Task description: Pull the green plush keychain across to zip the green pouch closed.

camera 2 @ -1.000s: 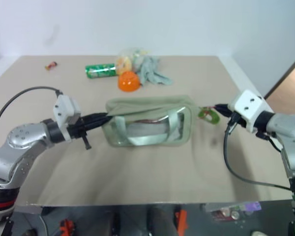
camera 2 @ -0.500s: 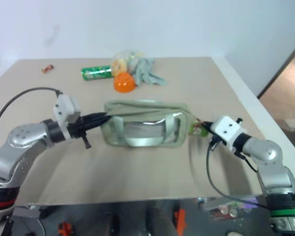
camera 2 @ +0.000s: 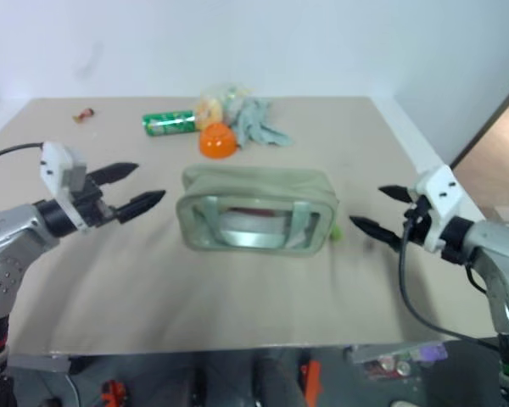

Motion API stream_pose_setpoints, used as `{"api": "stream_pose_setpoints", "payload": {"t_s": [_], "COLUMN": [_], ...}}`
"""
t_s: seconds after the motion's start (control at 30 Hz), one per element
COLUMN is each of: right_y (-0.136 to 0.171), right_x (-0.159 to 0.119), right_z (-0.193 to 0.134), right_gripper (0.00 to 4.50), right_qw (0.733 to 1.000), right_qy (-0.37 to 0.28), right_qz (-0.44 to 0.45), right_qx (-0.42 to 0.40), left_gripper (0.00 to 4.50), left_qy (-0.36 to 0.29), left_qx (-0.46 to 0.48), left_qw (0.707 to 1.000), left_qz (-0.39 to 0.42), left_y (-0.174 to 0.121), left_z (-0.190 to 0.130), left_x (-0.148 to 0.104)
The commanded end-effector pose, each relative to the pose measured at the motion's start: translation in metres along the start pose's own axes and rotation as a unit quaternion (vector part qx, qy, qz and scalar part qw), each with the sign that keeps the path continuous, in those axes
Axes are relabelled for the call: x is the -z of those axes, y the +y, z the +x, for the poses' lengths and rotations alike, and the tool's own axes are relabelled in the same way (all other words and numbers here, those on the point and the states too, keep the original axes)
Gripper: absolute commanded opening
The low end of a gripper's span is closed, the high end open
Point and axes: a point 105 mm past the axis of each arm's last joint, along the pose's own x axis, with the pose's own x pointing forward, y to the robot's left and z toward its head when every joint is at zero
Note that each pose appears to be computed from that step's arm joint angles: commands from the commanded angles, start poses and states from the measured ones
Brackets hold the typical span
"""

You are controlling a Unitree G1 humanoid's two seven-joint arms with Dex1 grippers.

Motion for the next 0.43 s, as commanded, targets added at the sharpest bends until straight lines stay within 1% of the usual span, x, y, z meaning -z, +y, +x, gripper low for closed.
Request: {"api": "stream_pose_setpoints", "payload": {"t_s": [0.03, 0.1, 0.17, 0.23, 0.3, 0.4, 0.43], "right_y": [0.016, 0.033, 0.044, 0.054, 0.063, 0.087, 0.093], "right_x": [0.004, 0.016, 0.018, 0.014, 0.011, -0.006, -0.011], "right_z": [-0.013, -0.01, -0.004, 0.002, 0.008, 0.022, 0.026], "right_gripper": [4.42, 4.42, 4.42, 4.42, 4.42, 4.42, 4.42], "right_qw": [0.999, 0.999, 0.999, 0.998, 0.997, 0.99, 0.988], "right_qy": [0.003, 0.009, -0.004, -0.025, -0.042, -0.086, -0.096], "right_qz": [0.042, 0.037, 0.034, 0.022, 0.024, 0.016, 0.017], "right_qx": [-0.025, -0.037, -0.042, -0.054, -0.067, -0.109, -0.121], "left_gripper": [4.46, 4.46, 4.46, 4.46, 4.46, 4.46, 4.46], "left_qy": [-0.001, 0.011, 0.025, 0.036, 0.039, 0.067, 0.066], "left_qx": [-0.046, -0.081, -0.104, -0.114, -0.113, -0.089, -0.084], "left_qw": [0.999, 0.996, 0.994, 0.992, 0.992, 0.993, 0.994], "left_qz": [0.023, 0.03, 0.032, 0.029, 0.031, 0.039, 0.038], "left_y": [0.007, 0.01, 0.008, 0.001, -0.008, -0.029, -0.033], "left_z": [-0.016, -0.024, -0.03, -0.031, -0.029, -0.023, -0.022], "left_x": [0.005, 0.019, 0.034, 0.046, 0.052, 0.068, 0.071]}}
